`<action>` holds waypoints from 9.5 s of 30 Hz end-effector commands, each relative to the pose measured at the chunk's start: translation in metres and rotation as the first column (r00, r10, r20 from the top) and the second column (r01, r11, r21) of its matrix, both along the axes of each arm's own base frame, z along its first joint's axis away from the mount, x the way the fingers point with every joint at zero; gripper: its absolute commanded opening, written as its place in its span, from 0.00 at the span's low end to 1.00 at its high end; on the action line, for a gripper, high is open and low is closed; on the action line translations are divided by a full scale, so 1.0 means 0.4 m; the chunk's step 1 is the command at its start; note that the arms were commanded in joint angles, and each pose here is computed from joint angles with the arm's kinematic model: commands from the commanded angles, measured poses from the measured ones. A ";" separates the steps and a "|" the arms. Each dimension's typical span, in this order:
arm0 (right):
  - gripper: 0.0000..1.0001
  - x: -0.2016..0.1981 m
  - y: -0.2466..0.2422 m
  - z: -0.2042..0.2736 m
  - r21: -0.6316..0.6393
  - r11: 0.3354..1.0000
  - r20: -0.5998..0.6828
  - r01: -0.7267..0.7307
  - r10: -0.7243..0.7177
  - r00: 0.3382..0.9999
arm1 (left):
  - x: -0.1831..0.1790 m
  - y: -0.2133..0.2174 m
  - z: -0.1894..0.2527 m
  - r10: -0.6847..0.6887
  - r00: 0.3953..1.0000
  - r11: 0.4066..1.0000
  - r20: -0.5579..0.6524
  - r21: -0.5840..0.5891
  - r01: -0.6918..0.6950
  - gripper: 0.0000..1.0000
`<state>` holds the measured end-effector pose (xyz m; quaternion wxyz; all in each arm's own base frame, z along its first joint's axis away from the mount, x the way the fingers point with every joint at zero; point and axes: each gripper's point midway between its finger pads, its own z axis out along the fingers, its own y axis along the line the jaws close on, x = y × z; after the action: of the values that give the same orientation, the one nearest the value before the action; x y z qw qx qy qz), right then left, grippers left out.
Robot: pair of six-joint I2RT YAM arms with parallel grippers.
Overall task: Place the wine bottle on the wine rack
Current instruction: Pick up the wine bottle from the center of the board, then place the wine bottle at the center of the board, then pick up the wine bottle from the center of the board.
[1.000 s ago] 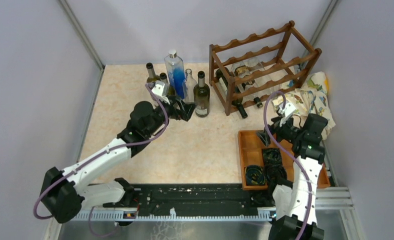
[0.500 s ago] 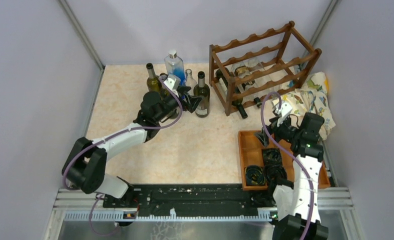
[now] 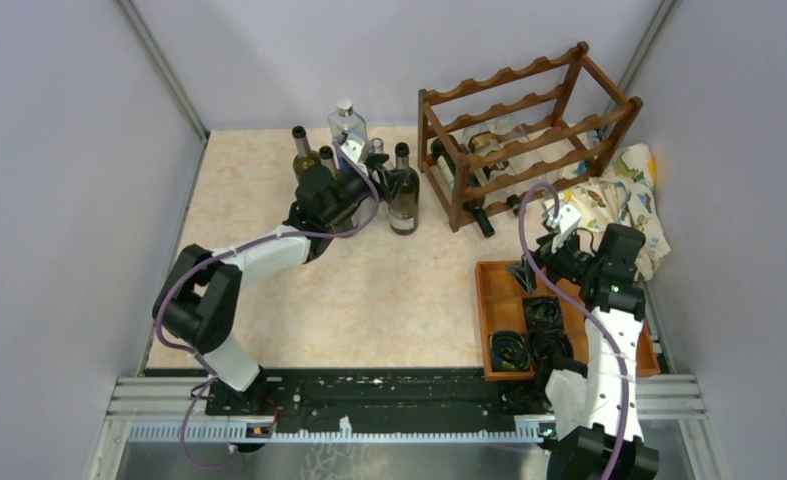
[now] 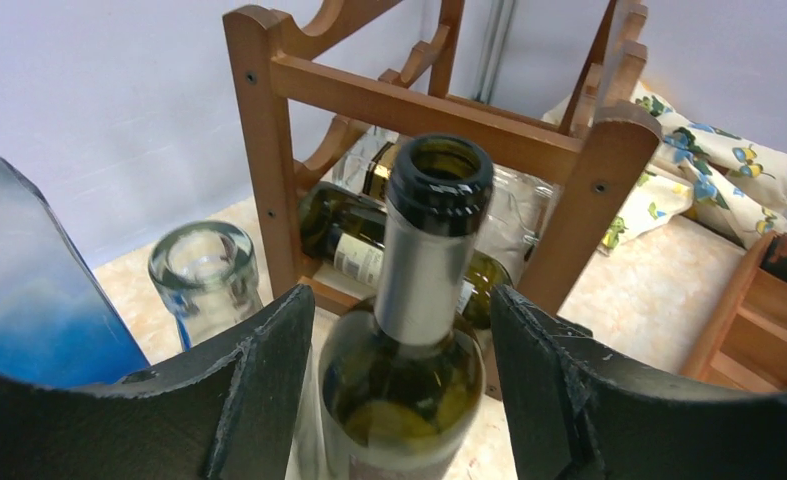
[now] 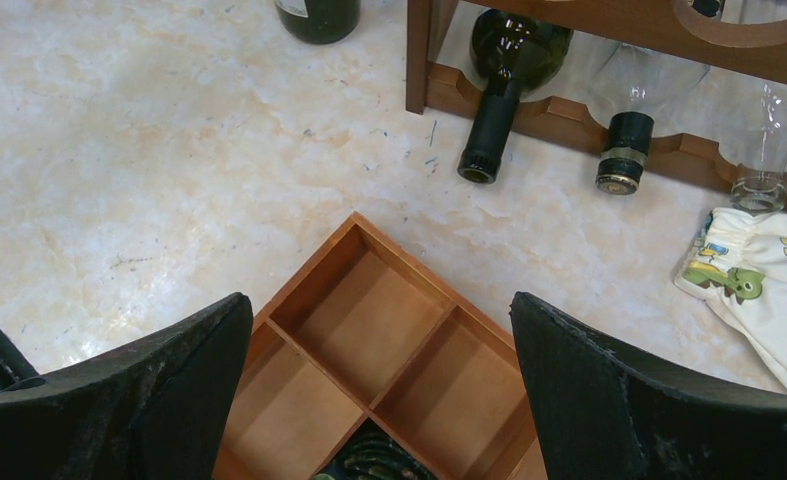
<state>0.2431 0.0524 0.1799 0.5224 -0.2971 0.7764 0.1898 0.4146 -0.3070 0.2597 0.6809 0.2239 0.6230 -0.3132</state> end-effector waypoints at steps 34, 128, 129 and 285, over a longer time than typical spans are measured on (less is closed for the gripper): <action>0.98 0.011 0.000 0.012 -0.022 1.000 0.030 -0.014 0.015 0.999 | -0.385 -0.096 0.132 -0.603 0.792 0.748 0.096 0.414 0.519 0.00; 0.98 0.006 0.010 -0.004 -0.003 0.999 0.003 -0.036 0.036 0.999 | -0.736 -0.308 -0.237 -0.696 0.714 0.526 -0.081 0.618 0.583 0.99; 0.98 0.006 0.012 -0.002 0.000 0.999 0.005 -0.041 0.041 0.999 | -0.745 -0.302 -0.214 -0.687 0.722 0.559 -0.082 0.575 0.598 0.99; 0.00 -0.052 -0.228 0.029 0.096 0.995 -0.316 0.028 0.003 0.949 | -0.443 0.201 -0.028 0.177 0.976 0.935 -0.129 0.332 -0.126 0.94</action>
<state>0.2018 -0.0238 0.1594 0.3331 -0.2358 0.8651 0.2916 0.2370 -0.2328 0.2521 0.6047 0.2407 0.7346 -0.1916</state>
